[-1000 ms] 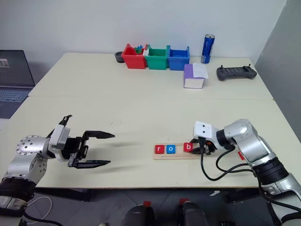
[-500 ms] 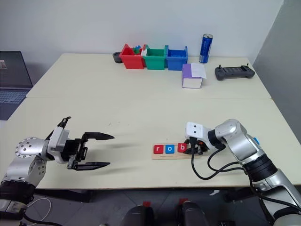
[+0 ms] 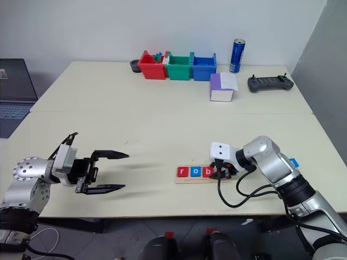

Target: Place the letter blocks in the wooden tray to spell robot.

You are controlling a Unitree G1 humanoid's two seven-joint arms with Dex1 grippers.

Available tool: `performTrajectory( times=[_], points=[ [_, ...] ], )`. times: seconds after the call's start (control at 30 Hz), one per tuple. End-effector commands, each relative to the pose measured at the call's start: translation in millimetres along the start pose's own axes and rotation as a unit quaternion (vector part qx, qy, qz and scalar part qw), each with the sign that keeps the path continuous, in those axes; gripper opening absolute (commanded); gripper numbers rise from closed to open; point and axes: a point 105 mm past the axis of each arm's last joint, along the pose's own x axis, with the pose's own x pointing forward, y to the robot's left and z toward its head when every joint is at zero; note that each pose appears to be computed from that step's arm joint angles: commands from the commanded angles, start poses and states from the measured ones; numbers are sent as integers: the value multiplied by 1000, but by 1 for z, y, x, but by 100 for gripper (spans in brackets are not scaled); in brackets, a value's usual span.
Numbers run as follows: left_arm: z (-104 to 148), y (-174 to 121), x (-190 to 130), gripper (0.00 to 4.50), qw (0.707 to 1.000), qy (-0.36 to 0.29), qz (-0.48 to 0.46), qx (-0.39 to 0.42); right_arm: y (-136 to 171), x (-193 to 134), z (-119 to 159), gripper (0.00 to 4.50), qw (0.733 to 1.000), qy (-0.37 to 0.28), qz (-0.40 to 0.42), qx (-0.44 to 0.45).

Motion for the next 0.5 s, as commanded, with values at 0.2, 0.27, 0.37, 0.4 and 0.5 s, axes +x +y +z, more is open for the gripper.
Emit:
performTrajectory(
  times=[0.2,0.27,0.37,0.4,0.5],
  points=[
    [5,0,-4,450,1000,-6,10,15,-1,2,11,146,999,1,-4,-35],
    [5,0,-4,450,1000,-7,11,14,0,4,12,146,999,1,-4,-37],
    [5,1,-4,450,1000,-7,11,15,2,7,14,146,999,-1,-1,-40],
    [5,1,-4,450,1000,-6,12,15,3,7,15,146,999,-1,-1,-41],
    [6,3,-5,450,1000,-4,13,17,4,10,19,146,999,-6,2,-45]
  ],
)
